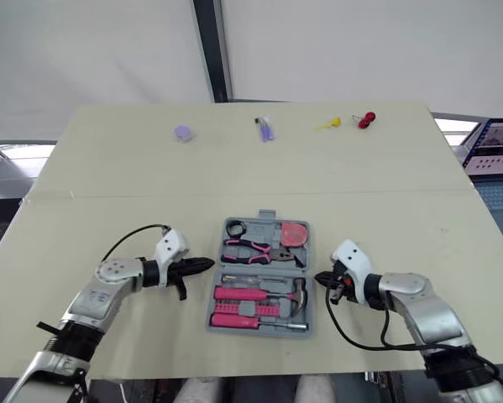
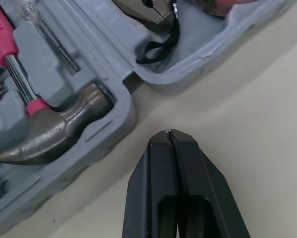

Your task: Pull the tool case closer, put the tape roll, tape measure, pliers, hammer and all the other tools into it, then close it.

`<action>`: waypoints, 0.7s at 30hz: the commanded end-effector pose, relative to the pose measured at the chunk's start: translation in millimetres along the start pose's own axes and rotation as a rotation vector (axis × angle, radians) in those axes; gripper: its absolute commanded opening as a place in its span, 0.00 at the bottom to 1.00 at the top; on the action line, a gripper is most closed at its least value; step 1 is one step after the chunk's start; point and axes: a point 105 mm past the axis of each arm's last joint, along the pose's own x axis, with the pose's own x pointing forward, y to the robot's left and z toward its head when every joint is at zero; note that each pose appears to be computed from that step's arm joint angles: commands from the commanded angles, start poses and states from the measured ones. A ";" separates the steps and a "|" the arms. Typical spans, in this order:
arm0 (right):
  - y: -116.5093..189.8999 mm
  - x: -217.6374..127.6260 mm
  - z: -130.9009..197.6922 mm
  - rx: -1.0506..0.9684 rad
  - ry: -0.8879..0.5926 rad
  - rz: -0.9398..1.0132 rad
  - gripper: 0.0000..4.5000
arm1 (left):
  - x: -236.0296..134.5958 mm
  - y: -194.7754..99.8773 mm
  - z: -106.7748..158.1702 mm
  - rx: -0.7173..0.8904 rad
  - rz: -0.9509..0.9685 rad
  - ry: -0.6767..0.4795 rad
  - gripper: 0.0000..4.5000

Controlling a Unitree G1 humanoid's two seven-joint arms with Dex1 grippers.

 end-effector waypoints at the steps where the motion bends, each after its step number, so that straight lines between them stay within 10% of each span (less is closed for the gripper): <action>1: 7.4 2.8 11.0 -0.035 -0.020 0.028 0.01 | 8.5 -10.7 4.5 0.009 -0.059 -0.001 0.01; 21: 27.3 8.7 19.0 -0.053 -0.029 0.115 0.01 | 3.6 -48.2 -3.0 -0.036 -0.158 0.043 0.01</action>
